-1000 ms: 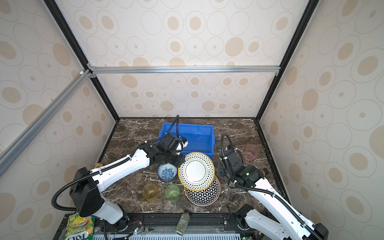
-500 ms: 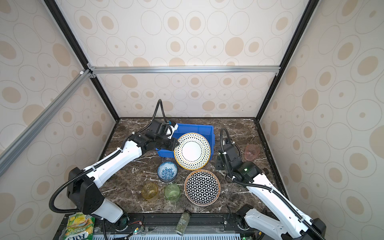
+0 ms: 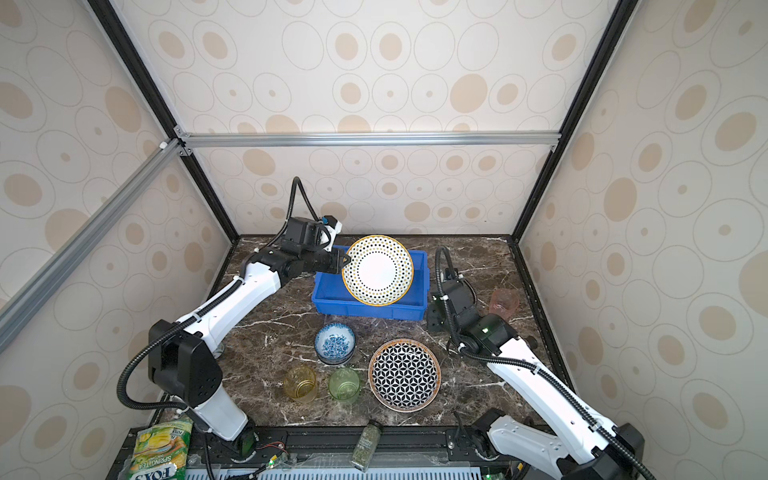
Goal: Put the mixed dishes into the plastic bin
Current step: 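Carry the dotted plate with the left gripper over the blue bin, then lower the dotted plate into the blue bin with the left gripper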
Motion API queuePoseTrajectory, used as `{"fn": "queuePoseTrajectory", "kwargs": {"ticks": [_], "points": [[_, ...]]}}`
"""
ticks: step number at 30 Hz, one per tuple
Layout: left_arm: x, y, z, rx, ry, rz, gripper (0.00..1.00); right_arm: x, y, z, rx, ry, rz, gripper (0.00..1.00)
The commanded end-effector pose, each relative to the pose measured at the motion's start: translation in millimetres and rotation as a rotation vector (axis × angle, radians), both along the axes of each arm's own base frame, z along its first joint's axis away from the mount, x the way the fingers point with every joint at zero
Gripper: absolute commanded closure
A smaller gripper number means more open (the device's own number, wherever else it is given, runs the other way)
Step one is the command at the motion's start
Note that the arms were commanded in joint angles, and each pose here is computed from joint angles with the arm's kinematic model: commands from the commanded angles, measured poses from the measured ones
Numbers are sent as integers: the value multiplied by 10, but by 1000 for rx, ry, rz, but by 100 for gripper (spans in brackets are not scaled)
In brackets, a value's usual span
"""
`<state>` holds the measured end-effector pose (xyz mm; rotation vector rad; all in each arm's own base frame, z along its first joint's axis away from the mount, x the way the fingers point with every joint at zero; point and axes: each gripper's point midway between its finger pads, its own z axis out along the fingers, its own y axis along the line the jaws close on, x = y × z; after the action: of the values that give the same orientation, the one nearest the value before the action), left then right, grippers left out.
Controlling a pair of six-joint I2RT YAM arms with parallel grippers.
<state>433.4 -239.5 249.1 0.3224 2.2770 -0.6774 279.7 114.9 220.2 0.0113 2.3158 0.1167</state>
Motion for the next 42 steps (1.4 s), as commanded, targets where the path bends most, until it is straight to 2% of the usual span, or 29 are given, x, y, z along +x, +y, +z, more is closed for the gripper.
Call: {"fn": "queuePoseTrajectory", "kwargs": {"ticks": [1,5,9,13,22,32,42], "points": [[255,-40,566,-98,-157,-25,100,95,4,143,-7,-39,-2,82],[427,45,455,-97,-150,-1,100,179,23,169,-15,-33,2,80],[578,134,323,-47,-150,39,100,270,51,125,24,20,-2,79],[680,140,165,-58,-122,39,100,354,105,78,66,48,-1,79],[870,60,-11,-93,-102,25,100,433,162,79,65,65,7,78],[940,-48,-360,-115,-27,1,100,433,136,58,58,73,8,77],[941,60,-617,-50,16,45,100,456,180,-39,68,101,22,77]]}}
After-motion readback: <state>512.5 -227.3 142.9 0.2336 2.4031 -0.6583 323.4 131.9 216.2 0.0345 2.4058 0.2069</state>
